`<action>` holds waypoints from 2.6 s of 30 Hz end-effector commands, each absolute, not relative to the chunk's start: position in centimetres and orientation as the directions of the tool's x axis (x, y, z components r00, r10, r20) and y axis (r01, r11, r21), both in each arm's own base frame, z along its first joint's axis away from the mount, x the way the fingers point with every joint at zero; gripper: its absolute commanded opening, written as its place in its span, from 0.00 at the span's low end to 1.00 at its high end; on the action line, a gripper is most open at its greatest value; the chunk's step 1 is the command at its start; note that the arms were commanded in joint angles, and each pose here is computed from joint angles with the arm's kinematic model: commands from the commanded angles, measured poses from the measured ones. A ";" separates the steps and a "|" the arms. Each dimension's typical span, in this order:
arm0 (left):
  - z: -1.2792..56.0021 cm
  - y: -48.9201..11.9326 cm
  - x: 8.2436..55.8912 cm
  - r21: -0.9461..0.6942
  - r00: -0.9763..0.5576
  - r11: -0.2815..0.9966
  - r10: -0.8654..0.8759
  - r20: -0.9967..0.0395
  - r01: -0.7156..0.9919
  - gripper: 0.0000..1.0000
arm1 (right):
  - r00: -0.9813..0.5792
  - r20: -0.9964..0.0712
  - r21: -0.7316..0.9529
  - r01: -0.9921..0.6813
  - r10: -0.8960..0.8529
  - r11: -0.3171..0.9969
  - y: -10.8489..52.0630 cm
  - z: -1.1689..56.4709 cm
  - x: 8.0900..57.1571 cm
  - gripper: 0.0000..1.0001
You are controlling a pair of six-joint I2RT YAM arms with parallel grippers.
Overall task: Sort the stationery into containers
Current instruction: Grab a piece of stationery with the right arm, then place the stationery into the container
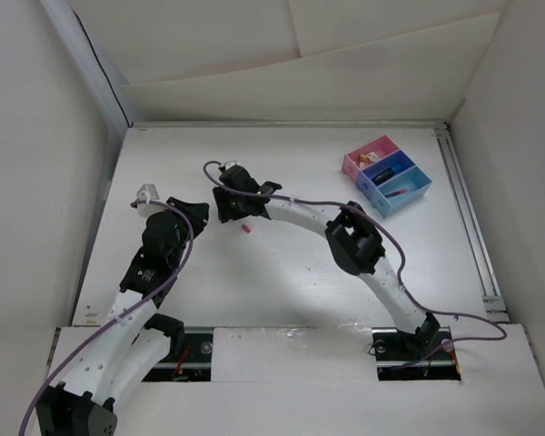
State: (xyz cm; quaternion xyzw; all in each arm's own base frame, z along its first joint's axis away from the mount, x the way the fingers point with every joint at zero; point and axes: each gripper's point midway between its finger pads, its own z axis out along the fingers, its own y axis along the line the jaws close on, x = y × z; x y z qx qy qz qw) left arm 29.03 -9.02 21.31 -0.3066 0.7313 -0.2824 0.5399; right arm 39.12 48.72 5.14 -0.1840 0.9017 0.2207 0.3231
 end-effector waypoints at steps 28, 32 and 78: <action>20.5 -9.5 27.1 -0.770 -0.257 0.633 -0.760 -0.597 -0.081 0.22 | -0.730 -0.662 0.053 -0.270 -0.169 0.961 38.3 3.6 33.4 0.54; 20.4 -9.7 27.1 -0.777 -0.261 0.624 -0.765 -0.589 -0.076 0.22 | -0.730 -0.661 0.044 -0.268 -0.173 0.962 38.9 3.5 34.6 0.56; 16.5 -12.5 28.1 -0.779 -0.389 0.627 -0.726 -0.567 -0.034 0.22 | 0.051 -0.650 0.594 0.657 0.758 0.465 -10.8 21.2 47.6 0.00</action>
